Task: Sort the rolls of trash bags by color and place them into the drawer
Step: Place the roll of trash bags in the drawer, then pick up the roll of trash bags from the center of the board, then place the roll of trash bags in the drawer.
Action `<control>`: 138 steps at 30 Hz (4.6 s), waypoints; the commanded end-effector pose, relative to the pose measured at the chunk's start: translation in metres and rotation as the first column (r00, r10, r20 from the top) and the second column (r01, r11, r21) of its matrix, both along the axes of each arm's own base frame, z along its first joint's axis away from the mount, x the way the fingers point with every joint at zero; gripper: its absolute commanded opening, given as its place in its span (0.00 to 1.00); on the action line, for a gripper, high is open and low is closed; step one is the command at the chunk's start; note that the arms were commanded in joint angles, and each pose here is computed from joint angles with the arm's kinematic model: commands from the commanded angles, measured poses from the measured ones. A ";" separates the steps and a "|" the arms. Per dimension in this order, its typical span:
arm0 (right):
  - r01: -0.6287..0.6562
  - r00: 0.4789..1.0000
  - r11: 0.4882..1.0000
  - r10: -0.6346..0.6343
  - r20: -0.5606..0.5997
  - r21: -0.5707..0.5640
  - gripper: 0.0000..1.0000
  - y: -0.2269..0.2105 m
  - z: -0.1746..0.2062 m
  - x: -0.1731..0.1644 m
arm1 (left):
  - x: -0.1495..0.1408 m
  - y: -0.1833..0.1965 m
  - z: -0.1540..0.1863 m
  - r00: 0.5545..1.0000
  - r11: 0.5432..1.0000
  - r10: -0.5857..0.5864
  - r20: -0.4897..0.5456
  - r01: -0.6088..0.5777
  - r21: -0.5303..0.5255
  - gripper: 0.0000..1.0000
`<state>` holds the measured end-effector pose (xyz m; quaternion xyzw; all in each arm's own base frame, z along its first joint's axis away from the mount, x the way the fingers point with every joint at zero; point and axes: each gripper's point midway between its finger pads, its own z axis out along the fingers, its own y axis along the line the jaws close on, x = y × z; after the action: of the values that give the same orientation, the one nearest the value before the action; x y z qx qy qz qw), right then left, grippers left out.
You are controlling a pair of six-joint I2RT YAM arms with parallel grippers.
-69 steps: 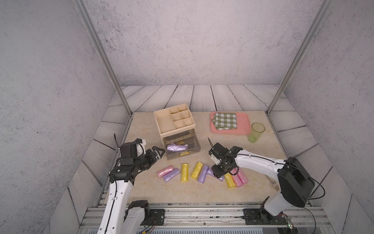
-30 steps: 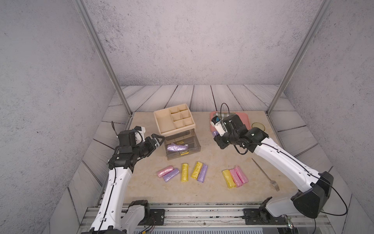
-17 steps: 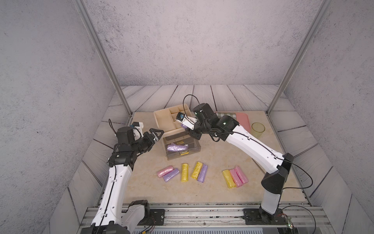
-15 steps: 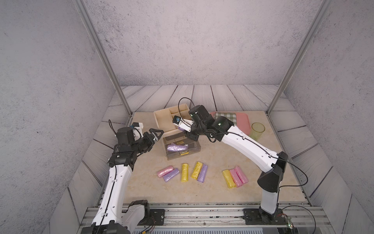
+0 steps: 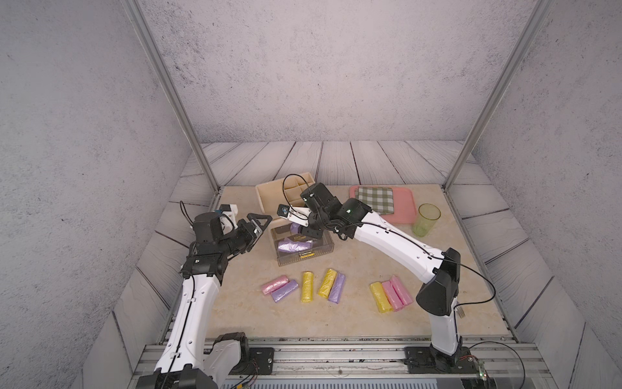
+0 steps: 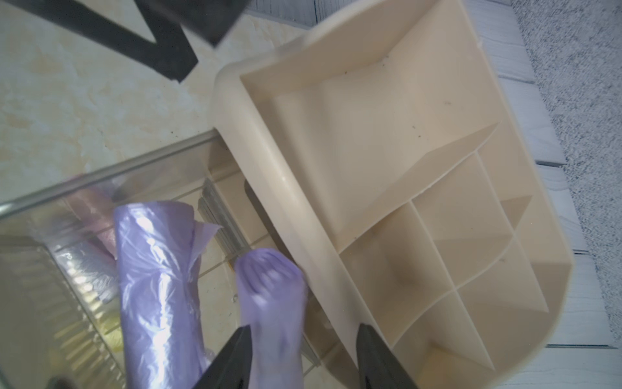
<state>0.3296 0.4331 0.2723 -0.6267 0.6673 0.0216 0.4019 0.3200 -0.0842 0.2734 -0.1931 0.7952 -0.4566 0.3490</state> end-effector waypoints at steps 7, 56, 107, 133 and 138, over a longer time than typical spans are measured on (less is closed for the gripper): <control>0.160 0.970 0.939 -0.207 0.128 0.303 0.55 -0.017 0.079 0.012 | -0.003 0.002 -0.001 1.000 1.000 -0.009 0.011 0.008 0.020 0.84; 0.972 -0.082 0.158 -0.467 -0.880 -0.174 0.65 -0.136 -0.236 -0.098 | -0.022 0.005 -0.024 1.000 0.997 0.008 0.000 -0.008 0.073 0.84; 0.022 1.000 0.967 -0.019 -0.016 0.255 0.27 -0.054 0.063 -0.006 | -0.035 0.011 -0.041 0.996 0.990 0.021 -0.081 -0.009 0.141 0.84; -0.071 0.987 0.993 0.083 0.141 -0.093 0.51 -0.002 -0.007 0.004 | -0.061 0.008 -0.063 0.989 0.995 0.038 -0.144 -0.023 0.099 0.81; -0.041 0.981 0.998 0.049 0.190 -0.043 0.54 -0.001 0.008 0.009 | -0.061 0.012 -0.070 0.983 0.990 0.064 -0.174 -0.041 0.133 0.77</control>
<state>0.3306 0.4342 0.2682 -0.6679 0.6093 -0.0305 0.4263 0.2612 -0.0765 0.2090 -0.2207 0.8391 -0.3927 0.3050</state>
